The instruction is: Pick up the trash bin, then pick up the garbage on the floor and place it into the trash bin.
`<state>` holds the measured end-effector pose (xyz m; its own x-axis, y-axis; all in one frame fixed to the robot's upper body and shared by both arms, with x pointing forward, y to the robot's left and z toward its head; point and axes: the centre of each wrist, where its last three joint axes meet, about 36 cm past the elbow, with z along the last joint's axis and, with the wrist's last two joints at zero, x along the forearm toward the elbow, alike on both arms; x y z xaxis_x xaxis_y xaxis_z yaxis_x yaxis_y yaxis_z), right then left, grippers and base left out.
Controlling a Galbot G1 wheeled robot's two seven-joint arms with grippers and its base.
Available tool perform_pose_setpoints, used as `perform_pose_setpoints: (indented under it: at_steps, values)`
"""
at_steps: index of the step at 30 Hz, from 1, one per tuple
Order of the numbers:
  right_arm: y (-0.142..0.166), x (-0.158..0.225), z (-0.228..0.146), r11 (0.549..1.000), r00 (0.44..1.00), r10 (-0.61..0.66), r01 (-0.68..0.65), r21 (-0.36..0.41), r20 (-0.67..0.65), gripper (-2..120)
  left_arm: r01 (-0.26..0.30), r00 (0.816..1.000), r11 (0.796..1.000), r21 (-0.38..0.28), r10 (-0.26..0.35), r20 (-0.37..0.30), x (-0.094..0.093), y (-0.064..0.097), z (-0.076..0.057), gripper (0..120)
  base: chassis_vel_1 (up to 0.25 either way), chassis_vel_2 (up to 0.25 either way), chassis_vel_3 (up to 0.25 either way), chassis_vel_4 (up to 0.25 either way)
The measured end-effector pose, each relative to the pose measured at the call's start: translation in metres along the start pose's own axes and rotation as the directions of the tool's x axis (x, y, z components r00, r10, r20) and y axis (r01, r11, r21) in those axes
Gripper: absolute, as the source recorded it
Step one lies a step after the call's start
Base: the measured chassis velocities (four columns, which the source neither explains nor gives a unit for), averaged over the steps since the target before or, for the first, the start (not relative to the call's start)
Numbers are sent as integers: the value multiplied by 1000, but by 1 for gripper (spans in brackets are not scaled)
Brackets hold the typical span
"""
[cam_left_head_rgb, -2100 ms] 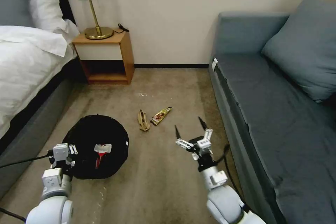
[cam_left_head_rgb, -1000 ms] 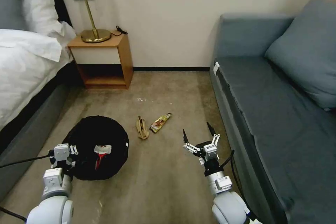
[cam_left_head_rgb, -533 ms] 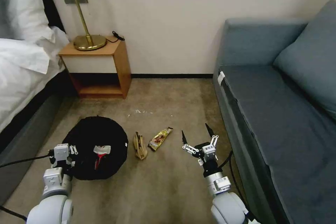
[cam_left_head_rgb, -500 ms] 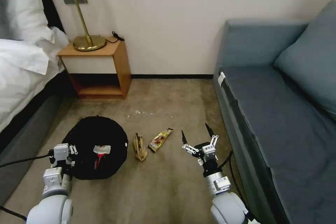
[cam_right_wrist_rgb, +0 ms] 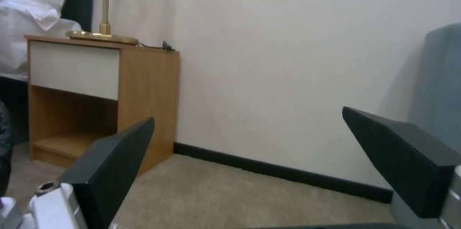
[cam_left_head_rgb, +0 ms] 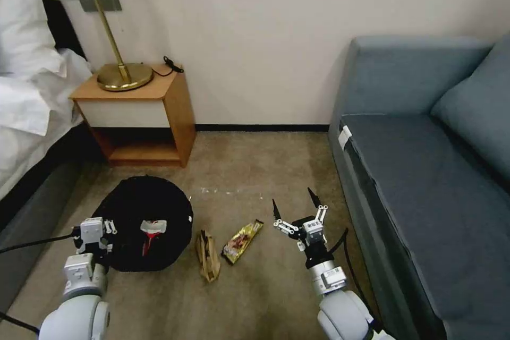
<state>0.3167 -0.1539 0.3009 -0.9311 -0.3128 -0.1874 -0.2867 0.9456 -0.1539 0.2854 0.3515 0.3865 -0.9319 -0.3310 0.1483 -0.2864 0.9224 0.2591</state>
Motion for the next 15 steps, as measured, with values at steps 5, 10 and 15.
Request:
perform_pose_setpoints:
  at_steps: [5, 10, 15]
  values:
    - [-1, -9, 3, 998, 998, -53, 52, -17, -20, 100, 2, 1000, 1000, 0, -2, 4, -2, 0, -1, 7, -111, 108, 107, -108]
    - [-9, -26, 1, 990, 985, -131, 125, -64, -116, 100, 7, 1000, 1000, -3, -7, 8, -3, 2, -2, 7, -13, 9, 12, -14]
    - [-12, -50, -5, 944, 914, -319, 282, -173, -252, 100, 12, 1000, 1000, -6, -12, 4, -3, 3, 0, 7, 0, 0, 0, 0]
